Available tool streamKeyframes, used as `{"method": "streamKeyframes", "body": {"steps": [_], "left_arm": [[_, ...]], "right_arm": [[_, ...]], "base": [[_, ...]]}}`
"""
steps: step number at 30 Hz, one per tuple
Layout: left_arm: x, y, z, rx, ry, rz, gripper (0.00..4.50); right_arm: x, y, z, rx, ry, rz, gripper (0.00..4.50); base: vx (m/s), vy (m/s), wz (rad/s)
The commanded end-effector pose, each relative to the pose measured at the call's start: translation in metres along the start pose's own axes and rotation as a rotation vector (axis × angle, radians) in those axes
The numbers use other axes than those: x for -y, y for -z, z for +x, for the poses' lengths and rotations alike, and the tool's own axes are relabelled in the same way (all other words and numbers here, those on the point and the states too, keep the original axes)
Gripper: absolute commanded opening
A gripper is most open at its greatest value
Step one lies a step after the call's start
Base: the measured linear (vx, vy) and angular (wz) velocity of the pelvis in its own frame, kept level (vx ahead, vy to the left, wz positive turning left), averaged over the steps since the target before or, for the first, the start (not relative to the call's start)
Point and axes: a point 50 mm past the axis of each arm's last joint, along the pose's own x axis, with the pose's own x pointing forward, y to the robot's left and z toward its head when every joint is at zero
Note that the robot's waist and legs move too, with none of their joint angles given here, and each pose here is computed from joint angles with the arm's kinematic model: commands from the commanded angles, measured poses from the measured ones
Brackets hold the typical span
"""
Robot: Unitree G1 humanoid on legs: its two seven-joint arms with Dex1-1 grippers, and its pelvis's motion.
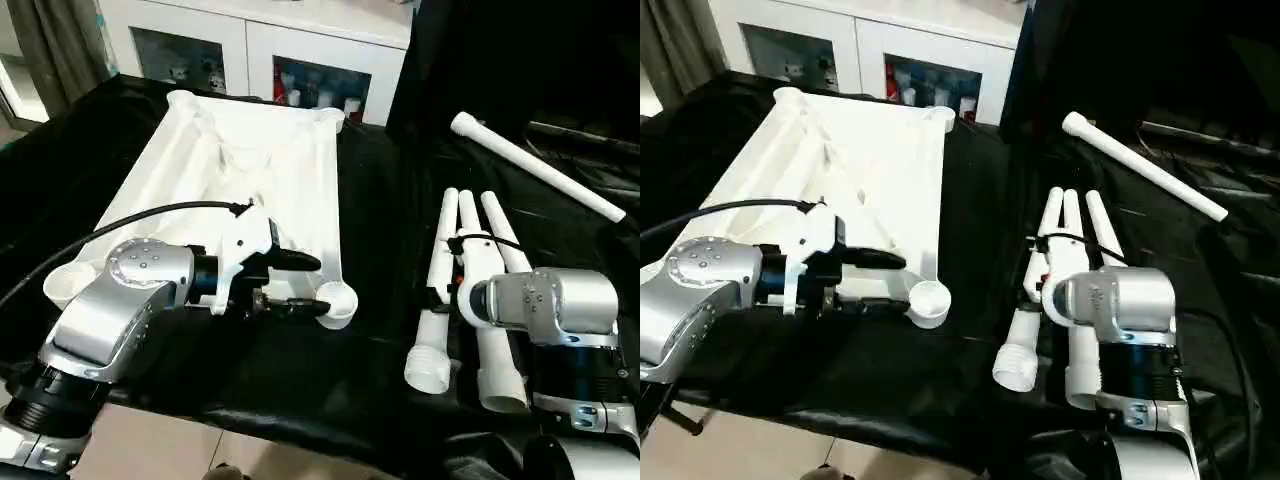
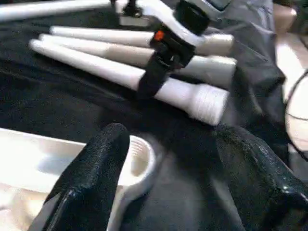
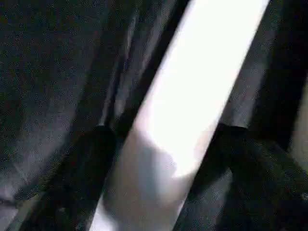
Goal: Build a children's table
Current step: Pick table leg
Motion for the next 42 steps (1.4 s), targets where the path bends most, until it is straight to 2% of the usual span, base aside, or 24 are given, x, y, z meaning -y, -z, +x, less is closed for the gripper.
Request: {"method": "streamKeyframes", "body": {"steps": [1,4,6,9,13,20,24,27,29,31,32,33,34,35,36,37,39,42], "left_arm": [[0.005,-0.002,0.004,-0.007,0.042,-0.004,3.62],[0.007,-0.002,0.006,-0.014,0.056,-0.014,3.72],[0.008,-0.002,0.008,-0.023,0.060,-0.021,4.08],[0.008,-0.001,0.008,-0.026,0.058,-0.021,4.11],[0.007,0.000,0.008,-0.048,0.048,-0.028,4.50],[0.006,0.001,0.006,-0.059,0.031,-0.033,4.50],[-0.001,0.001,0.002,-0.054,-0.032,-0.024,4.50],[-0.012,0.002,-0.001,-0.063,-0.136,-0.027,4.50],[-0.026,0.002,-0.002,-0.060,-0.276,-0.053,4.50],[-0.035,-0.003,-0.001,-0.029,-0.347,-0.075,4.50],[-0.036,-0.004,0.000,-0.019,-0.354,-0.079,4.50],[-0.044,-0.016,0.005,0.096,-0.405,-0.145,4.50],[-0.048,-0.020,0.007,0.153,-0.418,-0.195,4.50],[-0.048,-0.021,0.007,0.159,-0.419,-0.201,4.50],[-0.054,-0.025,0.011,0.218,-0.434,-0.262,4.50],[-0.056,-0.028,0.014,0.252,-0.438,-0.273,4.50],[-0.060,-0.036,0.020,0.332,-0.426,-0.324,4.50],[-0.065,-0.053,0.031,0.486,-0.381,-0.452,4.50]], "right_arm": [[0.006,0.009,0.004,-0.046,0.006,0.024,3.51],[0.007,0.011,0.006,-0.058,0.005,0.033,3.35],[0.009,0.015,0.010,-0.076,0.010,0.038,3.09],[0.009,0.016,0.010,-0.080,0.011,0.039,3.01],[0.011,0.018,0.012,-0.091,0.015,0.042,2.54],[0.012,0.018,0.016,-0.087,0.014,0.070,2.00],[0.014,0.011,0.015,-0.045,0.004,0.098,1.89],[0.011,-0.001,0.011,0.016,-0.037,0.119,1.87],[0.005,-0.018,0.004,0.133,-0.119,0.119,1.85],[-0.002,-0.032,-0.003,0.235,-0.207,0.090,1.85],[-0.004,-0.034,-0.005,0.254,-0.225,0.088,1.84],[-0.016,-0.050,-0.017,0.410,-0.370,0.048,1.84],[-0.022,-0.056,-0.023,0.479,-0.437,0.023,1.84],[-0.023,-0.056,-0.024,0.487,-0.444,0.020,1.84],[-0.030,-0.062,-0.032,0.558,-0.530,-0.013,1.84],[-0.034,-0.064,-0.037,0.586,-0.584,-0.031,1.84],[-0.041,-0.067,-0.046,0.624,-0.688,-0.041,1.84],[-0.052,-0.069,-0.056,0.649,-0.840,-0.052,1.84]], "base": [[0.000,0.000,0.00],[0.000,0.000,0.00],[0.000,0.000,0.00],[0.000,0.000,0.00],[0.000,0.000,0.00],[0.000,0.000,0.00],[0.000,0.000,0.00],[0.000,0.000,0.00],[0.000,0.000,0.00],[0.000,0.000,0.00],[0.000,0.000,0.00],[0.000,0.000,0.00],[0.000,0.000,0.00],[0.000,0.000,0.00],[0.000,0.000,0.00],[0.000,0.000,0.00],[0.000,0.000,0.00],[0.000,0.000,0.00]]}}
